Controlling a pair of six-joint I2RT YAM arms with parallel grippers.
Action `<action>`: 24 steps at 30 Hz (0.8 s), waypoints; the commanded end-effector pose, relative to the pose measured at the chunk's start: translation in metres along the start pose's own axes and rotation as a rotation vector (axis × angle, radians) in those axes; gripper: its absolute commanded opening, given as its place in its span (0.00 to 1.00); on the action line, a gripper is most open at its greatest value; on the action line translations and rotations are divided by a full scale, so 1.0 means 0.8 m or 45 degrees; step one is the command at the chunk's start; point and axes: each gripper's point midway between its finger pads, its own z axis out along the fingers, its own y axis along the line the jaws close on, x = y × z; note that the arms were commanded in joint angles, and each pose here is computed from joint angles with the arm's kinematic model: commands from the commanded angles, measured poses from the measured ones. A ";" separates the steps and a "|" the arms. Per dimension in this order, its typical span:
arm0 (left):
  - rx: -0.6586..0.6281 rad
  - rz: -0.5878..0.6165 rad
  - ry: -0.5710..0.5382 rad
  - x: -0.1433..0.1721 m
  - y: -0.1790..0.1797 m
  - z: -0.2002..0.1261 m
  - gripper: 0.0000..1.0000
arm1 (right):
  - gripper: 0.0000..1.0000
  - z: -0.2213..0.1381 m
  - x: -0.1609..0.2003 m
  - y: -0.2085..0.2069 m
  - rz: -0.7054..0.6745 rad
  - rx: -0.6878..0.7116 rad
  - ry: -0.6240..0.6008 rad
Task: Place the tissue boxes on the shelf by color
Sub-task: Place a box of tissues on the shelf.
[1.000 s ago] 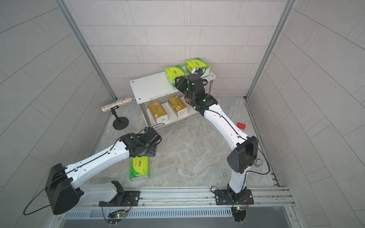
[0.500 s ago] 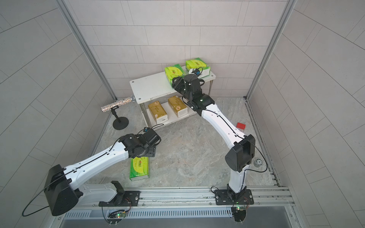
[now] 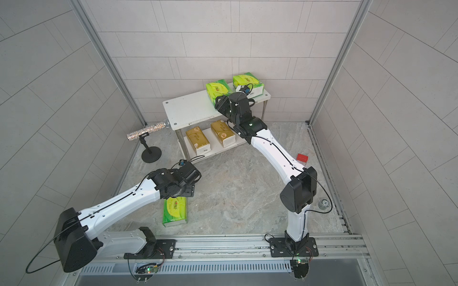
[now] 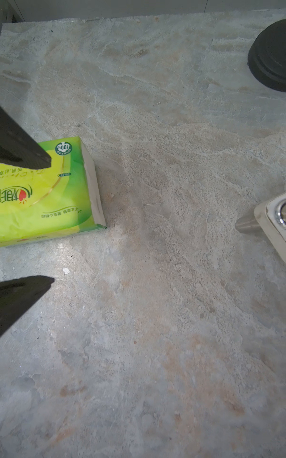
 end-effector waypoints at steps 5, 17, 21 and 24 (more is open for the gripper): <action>-0.041 -0.022 -0.015 0.004 0.016 -0.002 0.76 | 0.62 -0.003 -0.011 -0.004 -0.019 0.026 -0.023; -0.034 -0.038 -0.043 -0.003 0.020 -0.014 0.76 | 0.70 -0.043 -0.031 0.022 -0.101 -0.066 -0.050; -0.037 -0.035 -0.036 -0.001 0.023 -0.018 0.76 | 0.73 -0.070 -0.038 0.026 -0.144 -0.087 -0.052; -0.055 -0.070 -0.009 0.007 0.029 -0.019 0.76 | 0.76 -0.092 -0.039 0.026 -0.190 -0.097 -0.044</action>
